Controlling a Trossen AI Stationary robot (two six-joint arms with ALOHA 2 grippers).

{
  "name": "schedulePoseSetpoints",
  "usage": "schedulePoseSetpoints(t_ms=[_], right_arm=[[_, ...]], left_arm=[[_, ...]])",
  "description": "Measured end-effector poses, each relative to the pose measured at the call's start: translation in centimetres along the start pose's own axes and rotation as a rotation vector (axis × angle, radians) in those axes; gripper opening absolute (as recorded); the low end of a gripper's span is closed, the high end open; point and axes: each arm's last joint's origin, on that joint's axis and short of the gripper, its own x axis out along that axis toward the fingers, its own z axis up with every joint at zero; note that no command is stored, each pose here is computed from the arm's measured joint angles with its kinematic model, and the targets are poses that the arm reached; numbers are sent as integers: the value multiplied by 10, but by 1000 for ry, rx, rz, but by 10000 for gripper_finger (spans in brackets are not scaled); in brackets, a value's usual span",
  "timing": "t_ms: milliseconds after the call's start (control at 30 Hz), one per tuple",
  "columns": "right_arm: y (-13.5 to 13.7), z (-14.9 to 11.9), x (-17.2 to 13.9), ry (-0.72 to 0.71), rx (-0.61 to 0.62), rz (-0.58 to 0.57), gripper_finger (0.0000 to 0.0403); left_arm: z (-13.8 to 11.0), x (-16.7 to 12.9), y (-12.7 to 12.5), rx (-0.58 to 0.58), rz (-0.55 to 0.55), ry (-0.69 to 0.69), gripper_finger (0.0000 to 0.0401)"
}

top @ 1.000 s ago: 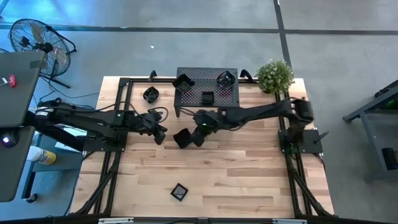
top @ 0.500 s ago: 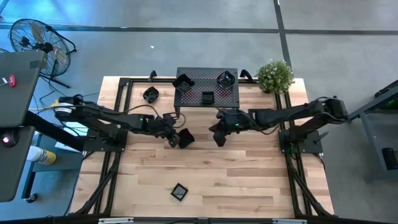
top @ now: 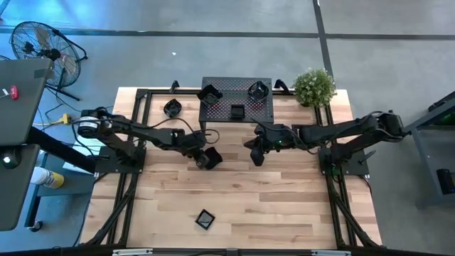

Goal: Pick & Place Mini shaped plates
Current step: Stack the black distorted square plate on top of the black distorted square plate on the shelf

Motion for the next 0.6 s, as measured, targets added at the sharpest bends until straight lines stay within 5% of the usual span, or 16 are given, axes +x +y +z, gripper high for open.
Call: schedulePoseSetpoints(t_ms=[167,333,600], right_arm=[[0,0,0,-7,-10,-7,2],[0,1,0,-19,-10,-16,4],[0,1,0,-16,-10,-15,4]], left_arm=[[1,-4,-1,0,-28,1,9],[9,-22,-6,-4,-47,-22,4],[51,-109,-39,7,-177,-104,2]])
